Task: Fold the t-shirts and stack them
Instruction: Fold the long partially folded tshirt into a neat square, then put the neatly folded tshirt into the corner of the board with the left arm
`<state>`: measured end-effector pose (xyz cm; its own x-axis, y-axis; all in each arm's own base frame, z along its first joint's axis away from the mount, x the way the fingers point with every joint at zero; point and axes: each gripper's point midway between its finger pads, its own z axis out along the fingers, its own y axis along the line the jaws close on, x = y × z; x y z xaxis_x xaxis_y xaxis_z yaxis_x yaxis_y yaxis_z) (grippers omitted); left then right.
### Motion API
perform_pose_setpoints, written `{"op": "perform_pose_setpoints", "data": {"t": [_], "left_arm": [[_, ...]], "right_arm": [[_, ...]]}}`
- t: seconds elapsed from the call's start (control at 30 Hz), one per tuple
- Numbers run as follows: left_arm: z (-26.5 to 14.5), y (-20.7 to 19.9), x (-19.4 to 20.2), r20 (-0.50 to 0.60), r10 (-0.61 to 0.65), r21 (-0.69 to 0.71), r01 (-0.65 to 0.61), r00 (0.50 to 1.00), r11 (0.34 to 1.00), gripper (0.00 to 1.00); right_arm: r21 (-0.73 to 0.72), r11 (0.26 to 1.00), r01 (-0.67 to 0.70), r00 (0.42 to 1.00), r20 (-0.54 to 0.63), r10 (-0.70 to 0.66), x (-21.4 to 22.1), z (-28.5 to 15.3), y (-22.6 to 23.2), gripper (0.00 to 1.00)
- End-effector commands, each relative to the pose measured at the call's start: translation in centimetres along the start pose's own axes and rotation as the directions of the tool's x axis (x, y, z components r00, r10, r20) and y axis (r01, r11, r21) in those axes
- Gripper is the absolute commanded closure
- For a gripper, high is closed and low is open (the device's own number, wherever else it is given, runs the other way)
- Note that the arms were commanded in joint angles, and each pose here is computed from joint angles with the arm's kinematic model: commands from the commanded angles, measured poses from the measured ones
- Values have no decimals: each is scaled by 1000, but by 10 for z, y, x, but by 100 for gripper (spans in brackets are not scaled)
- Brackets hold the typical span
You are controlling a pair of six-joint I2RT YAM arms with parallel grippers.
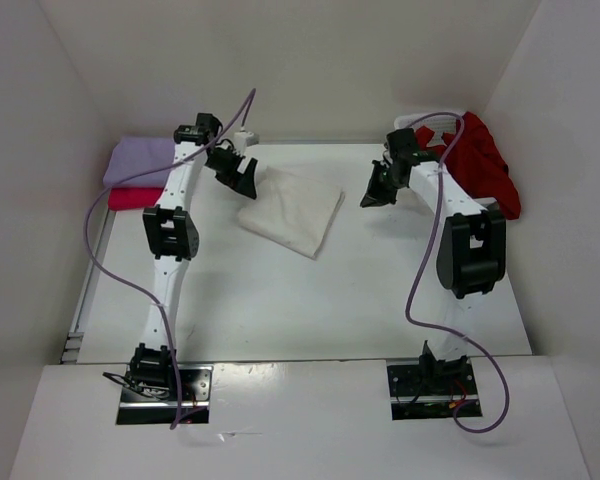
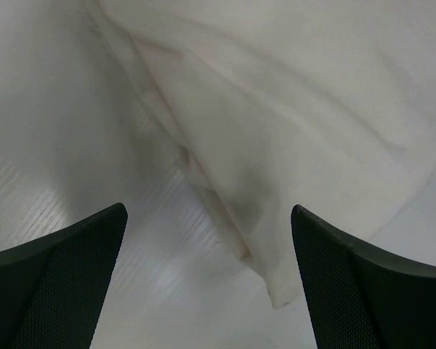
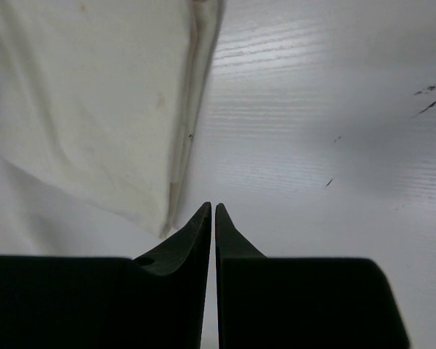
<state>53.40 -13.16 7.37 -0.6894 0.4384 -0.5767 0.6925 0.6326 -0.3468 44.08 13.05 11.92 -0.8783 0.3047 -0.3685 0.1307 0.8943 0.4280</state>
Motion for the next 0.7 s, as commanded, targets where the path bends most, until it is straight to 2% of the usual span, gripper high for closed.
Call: {"op": "perform_pose_setpoints", "data": {"t": [0.0, 0.2, 0.4, 0.5, 0.53, 0.67], "left_arm": [[24, -11, 11, -40, -22, 50, 24, 999, 998, 0], [46, -24, 25, -59, -67, 157, 76, 996, 985, 0], [73, -29, 45, -131, -94, 166, 115, 987, 979, 0], [84, -31, 73, -207, -144, 179, 183, 968, 967, 12], [87, -32, 79, -226, -157, 184, 200, 961, 962, 20], [95, -43, 99, -271, -205, 235, 271, 940, 933, 29]], "right_arm": [[-13, 1000, 27, 997, 67, -26, -4, -35, 12, 91], [8, 1000, 25, 997, 76, -26, -3, -43, 9, 91], [4, 1000, 18, 996, 83, -18, -3, -50, 12, 91], [0, 1000, 21, 996, 92, -20, -6, -53, 14, 89], [0, 1000, 21, 996, 92, -20, -6, -53, 14, 89], [-9, 1000, 26, 994, 111, -25, -13, -59, 19, 89]]}}
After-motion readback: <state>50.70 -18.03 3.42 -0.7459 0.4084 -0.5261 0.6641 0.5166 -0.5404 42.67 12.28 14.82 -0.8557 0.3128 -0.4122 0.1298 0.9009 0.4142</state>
